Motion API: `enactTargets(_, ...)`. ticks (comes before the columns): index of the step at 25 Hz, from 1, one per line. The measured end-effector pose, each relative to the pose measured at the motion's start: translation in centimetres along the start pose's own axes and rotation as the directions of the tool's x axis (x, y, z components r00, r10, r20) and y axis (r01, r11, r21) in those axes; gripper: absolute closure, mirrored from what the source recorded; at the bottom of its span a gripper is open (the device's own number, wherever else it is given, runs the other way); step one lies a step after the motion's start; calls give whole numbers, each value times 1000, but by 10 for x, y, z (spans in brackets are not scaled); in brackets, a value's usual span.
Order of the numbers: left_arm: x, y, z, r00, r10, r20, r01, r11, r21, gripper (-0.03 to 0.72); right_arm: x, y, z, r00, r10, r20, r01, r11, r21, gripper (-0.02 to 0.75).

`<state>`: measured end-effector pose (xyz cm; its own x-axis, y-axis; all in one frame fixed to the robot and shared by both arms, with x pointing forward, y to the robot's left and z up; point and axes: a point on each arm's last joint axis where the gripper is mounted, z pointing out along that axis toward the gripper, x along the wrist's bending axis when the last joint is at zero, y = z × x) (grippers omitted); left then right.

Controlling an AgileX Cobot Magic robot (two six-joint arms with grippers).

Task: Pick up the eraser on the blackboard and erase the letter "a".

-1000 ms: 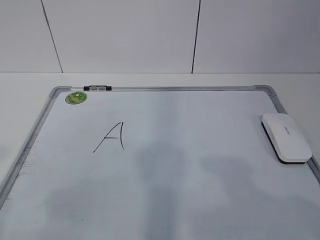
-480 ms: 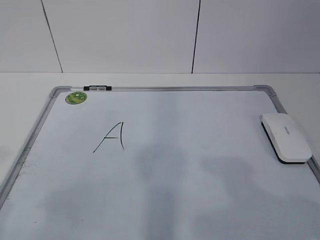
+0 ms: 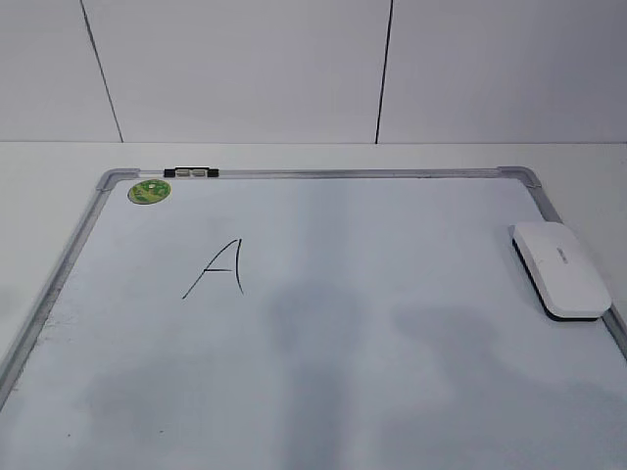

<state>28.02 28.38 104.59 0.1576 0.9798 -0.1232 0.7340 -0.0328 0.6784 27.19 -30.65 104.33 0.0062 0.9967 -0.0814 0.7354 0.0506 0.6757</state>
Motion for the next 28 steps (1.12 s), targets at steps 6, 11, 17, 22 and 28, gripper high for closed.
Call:
enactTargets(6, 0, 0, 0, 1000, 0, 0, 0, 1000, 0, 349, 0, 0, 0, 1000, -1, 2, 1, 1000, 0, 146)
enactTargets(11, -1, -3, -5, 1000, 7, -1, -7, 999, -36, 372, 0, -1, -1, 1000, 1, 0, -1, 1000, -12, 146)
enactTargets(17, -4, -15, -20, 1000, 29, -5, -30, 987, -159, 386, -2, -8, -11, 999, 41, 33, -38, 995, -87, 146)
enactTargets(22, -6, -24, -29, 999, 45, -10, -46, 969, -244, 387, -3, -17, -20, 992, 97, 75, -84, 982, -169, 146)
enactTargets(28, -7, -31, -36, 998, 55, -14, -57, 953, -299, 393, -3, -29, -31, 991, 112, 78, -87, 959, -268, 146)
